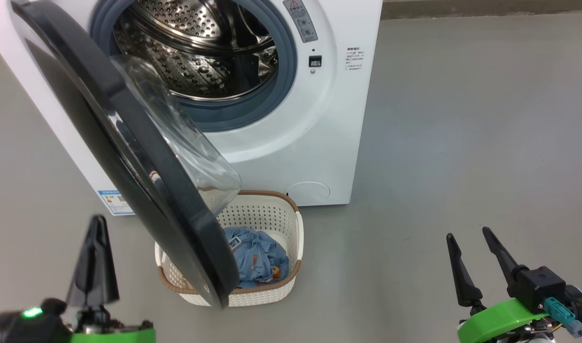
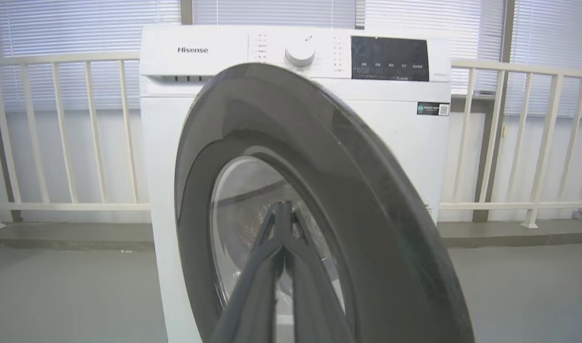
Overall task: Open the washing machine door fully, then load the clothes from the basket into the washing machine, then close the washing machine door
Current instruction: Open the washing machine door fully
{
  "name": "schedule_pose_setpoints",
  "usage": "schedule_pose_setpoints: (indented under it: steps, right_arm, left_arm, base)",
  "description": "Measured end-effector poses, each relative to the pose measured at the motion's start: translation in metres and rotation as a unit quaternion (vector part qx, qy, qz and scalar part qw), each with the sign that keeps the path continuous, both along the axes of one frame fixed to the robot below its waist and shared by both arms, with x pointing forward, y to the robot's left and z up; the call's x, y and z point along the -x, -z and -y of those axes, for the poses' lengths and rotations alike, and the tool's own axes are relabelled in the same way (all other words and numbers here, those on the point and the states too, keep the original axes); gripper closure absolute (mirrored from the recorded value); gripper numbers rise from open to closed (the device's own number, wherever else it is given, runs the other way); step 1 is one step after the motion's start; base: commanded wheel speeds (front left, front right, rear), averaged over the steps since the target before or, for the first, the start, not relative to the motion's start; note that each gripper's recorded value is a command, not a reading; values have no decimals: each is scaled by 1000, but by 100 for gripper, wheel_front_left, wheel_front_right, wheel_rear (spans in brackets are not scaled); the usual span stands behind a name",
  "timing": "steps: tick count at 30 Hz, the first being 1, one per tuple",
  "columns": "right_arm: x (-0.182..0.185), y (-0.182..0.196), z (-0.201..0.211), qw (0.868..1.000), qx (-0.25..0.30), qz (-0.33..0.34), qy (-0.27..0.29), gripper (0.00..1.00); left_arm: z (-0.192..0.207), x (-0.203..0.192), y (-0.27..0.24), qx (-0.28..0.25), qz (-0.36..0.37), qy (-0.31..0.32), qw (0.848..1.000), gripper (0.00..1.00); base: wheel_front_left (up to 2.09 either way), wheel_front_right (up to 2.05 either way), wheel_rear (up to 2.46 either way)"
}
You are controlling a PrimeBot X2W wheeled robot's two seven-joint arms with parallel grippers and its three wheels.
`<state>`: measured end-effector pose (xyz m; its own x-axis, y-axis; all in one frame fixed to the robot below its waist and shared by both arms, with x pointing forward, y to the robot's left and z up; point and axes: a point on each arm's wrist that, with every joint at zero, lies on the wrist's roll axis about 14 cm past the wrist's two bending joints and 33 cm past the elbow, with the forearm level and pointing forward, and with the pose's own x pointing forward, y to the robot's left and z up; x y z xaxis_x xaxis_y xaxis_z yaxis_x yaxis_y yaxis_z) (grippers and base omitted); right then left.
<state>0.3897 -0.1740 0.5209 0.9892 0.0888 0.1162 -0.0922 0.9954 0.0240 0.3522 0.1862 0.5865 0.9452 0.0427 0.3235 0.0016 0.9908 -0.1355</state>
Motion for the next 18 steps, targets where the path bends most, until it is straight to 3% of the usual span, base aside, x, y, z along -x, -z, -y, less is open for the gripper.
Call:
schedule_pose_setpoints:
  steps: [8,18]
  right_arm:
    - [0,-1,-1,1000,-1,1,-1,0]
    - [1,-2,-1,1000,-6,3,0,0]
  left_arm:
    - [27,11,-91,-22,147,49,988,100]
    - [97,30,-112,-27,189,172,966,100]
  base:
    - [0,0,0]
    - [0,0,0]
